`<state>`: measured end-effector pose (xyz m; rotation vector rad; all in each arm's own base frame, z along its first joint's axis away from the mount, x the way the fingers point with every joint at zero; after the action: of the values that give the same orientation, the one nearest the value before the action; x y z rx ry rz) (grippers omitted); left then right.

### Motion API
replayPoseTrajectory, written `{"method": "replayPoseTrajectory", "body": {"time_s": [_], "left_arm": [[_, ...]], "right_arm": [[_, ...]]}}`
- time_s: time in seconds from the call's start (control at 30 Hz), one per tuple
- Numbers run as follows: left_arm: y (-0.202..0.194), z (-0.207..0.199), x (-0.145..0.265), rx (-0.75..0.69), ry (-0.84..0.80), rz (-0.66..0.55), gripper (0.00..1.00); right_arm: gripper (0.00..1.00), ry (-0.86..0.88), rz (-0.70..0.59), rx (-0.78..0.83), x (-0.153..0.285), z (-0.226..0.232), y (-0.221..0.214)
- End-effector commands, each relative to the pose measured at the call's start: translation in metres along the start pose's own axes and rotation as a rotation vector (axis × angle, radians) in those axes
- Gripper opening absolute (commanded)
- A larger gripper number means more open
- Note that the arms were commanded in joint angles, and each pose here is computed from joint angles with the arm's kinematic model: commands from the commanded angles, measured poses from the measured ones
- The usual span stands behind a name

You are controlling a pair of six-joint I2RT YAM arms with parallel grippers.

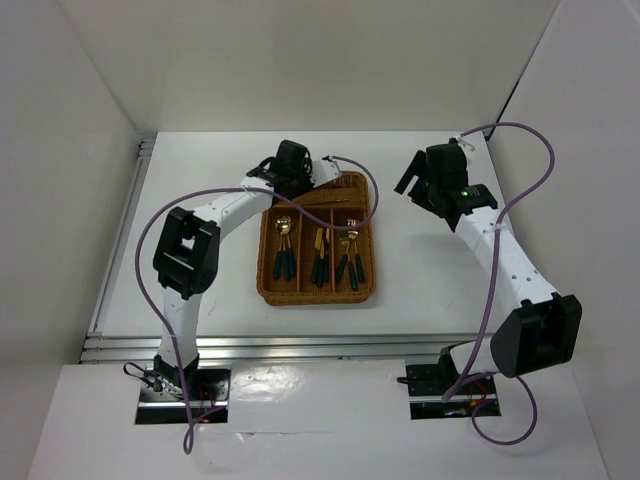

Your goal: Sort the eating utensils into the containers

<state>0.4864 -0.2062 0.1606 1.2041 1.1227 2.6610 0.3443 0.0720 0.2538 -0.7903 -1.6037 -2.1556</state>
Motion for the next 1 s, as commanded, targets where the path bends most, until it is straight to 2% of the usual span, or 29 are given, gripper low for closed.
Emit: {"method": "replayPoseTrajectory", "body": {"time_s": [0.0,0.4,0.73,0.87,0.97], "left_arm": [[-0.007,-0.01,-0.017,-0.014,-0.043,-0.002,0.43],[-0.012,-0.019,-0.052,-0.024,-0.072,0.009,0.43],[-0.012,-0.015,-0.07,-0.014,-0.025,0.006,0.43],[-0.016,-0.017,-0.074,-0.014,-0.025,0.006,0.39],[-0.02,-0.021,-0.081,-0.015,-0.029,0.012,0.31]], "right_arm": [[0.87,-0.018,-0.038,-0.017,0.009,-0.004,0.006],[0.87,-0.042,-0.03,-0.022,0.009,-0.008,0.004],[0.87,-0.054,-0.026,-0.02,0.006,-0.007,0.006],[0.87,-0.058,-0.018,-0.018,0.005,-0.007,0.006],[0.87,-0.058,-0.018,-0.027,0.005,-0.007,0.006]]}}
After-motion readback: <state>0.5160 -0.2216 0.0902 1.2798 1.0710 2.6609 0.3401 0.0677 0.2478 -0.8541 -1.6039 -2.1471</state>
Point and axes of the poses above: each gripper's point midway between its finger pads, its own x axis back along the fingers, its own z axis along the line the jaws close on, y = z × x, the point moved 5 cm from there along x, back along the fingers, and after that the axes turned 12 degrees about x, right-handed, at the moved point
